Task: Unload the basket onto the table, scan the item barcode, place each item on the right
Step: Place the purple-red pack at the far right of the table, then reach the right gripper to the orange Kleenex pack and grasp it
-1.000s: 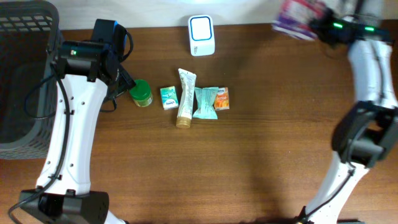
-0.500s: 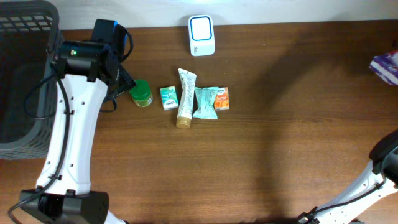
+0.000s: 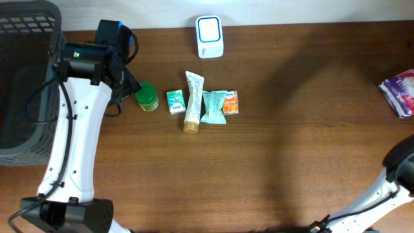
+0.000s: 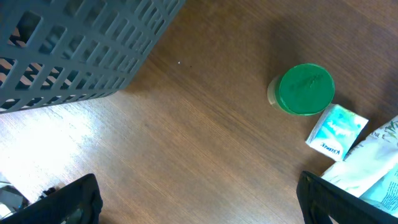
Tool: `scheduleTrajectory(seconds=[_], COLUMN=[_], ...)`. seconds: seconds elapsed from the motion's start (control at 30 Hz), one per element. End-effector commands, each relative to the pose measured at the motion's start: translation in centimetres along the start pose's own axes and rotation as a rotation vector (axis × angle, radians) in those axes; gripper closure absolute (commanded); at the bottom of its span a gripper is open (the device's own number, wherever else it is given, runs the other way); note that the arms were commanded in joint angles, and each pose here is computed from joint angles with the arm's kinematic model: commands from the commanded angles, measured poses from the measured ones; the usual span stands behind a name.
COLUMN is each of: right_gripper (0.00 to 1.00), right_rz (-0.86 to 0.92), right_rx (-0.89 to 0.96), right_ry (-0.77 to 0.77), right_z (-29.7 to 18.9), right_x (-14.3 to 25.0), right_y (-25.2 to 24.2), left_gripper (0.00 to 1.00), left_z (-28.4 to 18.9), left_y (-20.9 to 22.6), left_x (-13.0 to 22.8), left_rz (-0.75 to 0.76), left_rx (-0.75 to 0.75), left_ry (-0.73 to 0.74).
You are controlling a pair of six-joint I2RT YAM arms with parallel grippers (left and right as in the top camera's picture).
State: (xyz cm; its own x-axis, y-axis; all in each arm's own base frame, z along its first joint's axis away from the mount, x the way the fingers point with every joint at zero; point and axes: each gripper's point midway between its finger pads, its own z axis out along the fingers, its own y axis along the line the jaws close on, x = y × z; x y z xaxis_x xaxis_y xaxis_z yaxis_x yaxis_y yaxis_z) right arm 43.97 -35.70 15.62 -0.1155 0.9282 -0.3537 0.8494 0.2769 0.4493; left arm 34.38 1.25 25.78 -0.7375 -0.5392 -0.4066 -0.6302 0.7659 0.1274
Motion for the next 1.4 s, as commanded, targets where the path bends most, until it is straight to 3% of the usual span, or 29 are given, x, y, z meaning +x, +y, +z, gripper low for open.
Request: scheduleTrajectory(seconds=[0.0, 0.07, 0.17, 0.3, 0.47, 0.67, 0.73, 0.83, 1.0, 1.37], right_gripper=[0.06, 0.06, 0.06, 0.01, 0.01, 0.04, 0.18, 0.62, 0.95, 0.96], right_rz=[-0.108, -0.296, -0.494, -0.779, -1.017, -1.209, -1.249, -1.317, -1.384, -1.38], right_rx=[-0.207, -0.404, -0.548, -0.502, -0.295, -0.244, -0.236, -0.208, -0.152, -0.053], right_ry=[-0.07, 0.053, 0.265, 0.488, 0.56, 0.719, 0.755, 0.823, 0.894, 0.919], right_z=[-10.0, -13.1, -14.6, -13.8, -11.6, -10.7, -10.5, -10.0, -8.5, -6.6], right_x=[0.2, 4.7, 12.7, 24.1, 33.0, 43.9, 46.3, 50.6, 55.1, 57.3], right_y=[6.7, 11.0, 14.3, 15.2, 14.6, 13.9, 13.5, 12.3, 10.3, 8.4], left_gripper=[0.01, 0.01, 0.01, 0.01, 0.01, 0.01, 0.01, 0.01, 0.01, 0.01], left_z=[-0.1, -0.1, -0.1, -0.1, -0.1, -0.1, -0.1, -0.1, -0.1, -0.1], left_y=[0.2, 0.2, 0.2, 0.2, 0.2, 0.2, 0.2, 0.2, 0.2, 0.2], left_x=[-0.1, -0.1, -0.1, -0.1, -0.1, -0.1, -0.1, -0.1, -0.1, -0.1], left_rz=[0.012, 0.012, 0.011, 0.012, 0.012, 0.012, 0.012, 0.012, 0.012, 0.012], left_rx=[-0.008, -0.008, -0.008, -0.008, -0.008, -0.008, -0.008, -0.008, -0.008, -0.008], left_ry=[-0.008, -0.008, -0.008, -0.008, -0.008, -0.008, -0.008, -0.008, -0.008, -0.008])
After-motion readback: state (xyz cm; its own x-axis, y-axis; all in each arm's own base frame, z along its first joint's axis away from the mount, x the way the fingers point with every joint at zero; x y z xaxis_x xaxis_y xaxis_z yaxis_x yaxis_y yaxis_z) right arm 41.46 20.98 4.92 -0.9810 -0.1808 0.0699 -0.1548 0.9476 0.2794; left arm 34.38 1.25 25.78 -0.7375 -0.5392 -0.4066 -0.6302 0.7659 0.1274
